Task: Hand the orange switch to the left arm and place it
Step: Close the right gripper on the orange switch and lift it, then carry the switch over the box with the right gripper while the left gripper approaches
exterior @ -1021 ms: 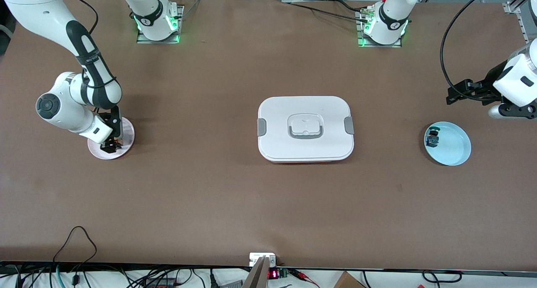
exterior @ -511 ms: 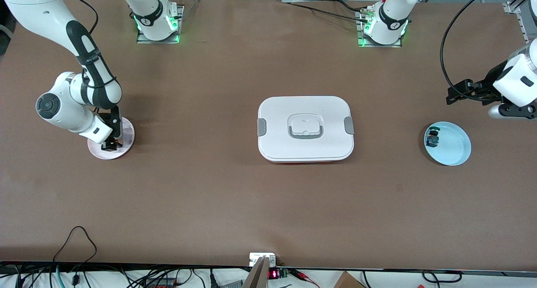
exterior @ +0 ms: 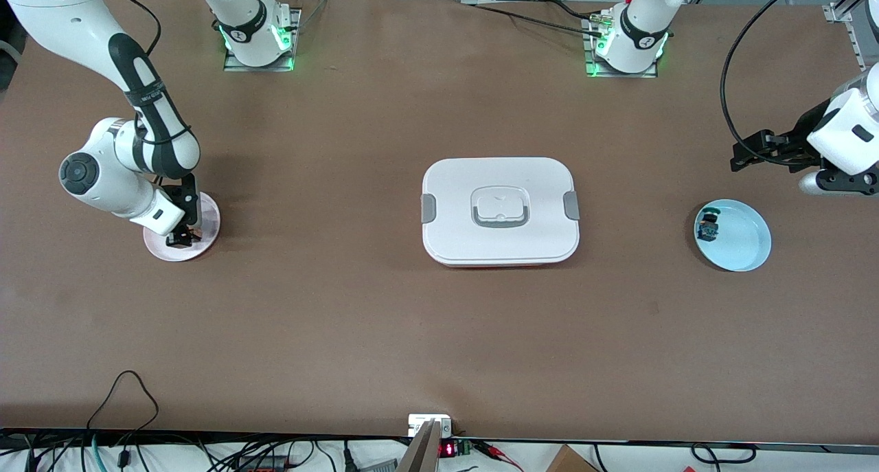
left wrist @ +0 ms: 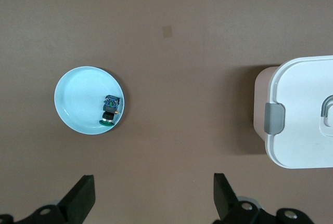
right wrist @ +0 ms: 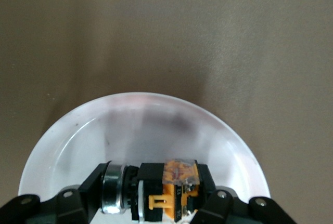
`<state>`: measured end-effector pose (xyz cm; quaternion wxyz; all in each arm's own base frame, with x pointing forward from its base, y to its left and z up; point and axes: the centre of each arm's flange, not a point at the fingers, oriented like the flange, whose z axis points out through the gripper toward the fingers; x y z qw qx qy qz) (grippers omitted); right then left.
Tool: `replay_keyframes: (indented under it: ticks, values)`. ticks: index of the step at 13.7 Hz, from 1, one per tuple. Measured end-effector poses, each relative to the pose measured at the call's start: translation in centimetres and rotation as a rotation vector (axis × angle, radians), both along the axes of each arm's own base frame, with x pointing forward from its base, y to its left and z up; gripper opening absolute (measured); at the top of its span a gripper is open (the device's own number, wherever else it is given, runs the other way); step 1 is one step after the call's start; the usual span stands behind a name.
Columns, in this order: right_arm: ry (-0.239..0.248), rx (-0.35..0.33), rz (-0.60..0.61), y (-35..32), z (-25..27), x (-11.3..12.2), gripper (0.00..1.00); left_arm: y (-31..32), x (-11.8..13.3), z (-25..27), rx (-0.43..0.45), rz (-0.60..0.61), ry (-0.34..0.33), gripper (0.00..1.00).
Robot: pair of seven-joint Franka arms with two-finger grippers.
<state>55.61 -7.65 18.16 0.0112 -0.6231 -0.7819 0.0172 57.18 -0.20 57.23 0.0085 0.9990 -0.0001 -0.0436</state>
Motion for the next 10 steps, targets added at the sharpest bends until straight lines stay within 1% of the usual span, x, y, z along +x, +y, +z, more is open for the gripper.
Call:
replay_keyframes:
  ticks: [3, 7, 8, 9, 10]
  values:
    - [-0.018, 0.009, 0.022, 1.3, 1.4, 0.8, 0.74, 0.0, 0.0, 0.0, 0.000, 0.000, 0.000, 1.00]
    - [0.025, 0.034, 0.040, 4.2, 6.2, 2.4, 0.74, 0.0, 0.0, 0.0, 0.000, -0.001, 0.000, 1.00]
    - [0.057, 0.060, 0.028, 5.3, 7.3, 2.7, 0.74, 0.0, 0.0, 0.0, 0.000, -0.001, 0.000, 1.00]
    - [0.093, 0.117, 0.003, 7.0, 8.4, 3.0, 0.74, 0.0, 0.0, 0.0, 0.000, -0.001, 0.000, 1.00]
    - [0.127, 0.192, -0.022, 8.9, 9.5, 3.2, 0.74, 0.0, 0.0, 0.0, 0.000, -0.001, 0.000, 1.00]
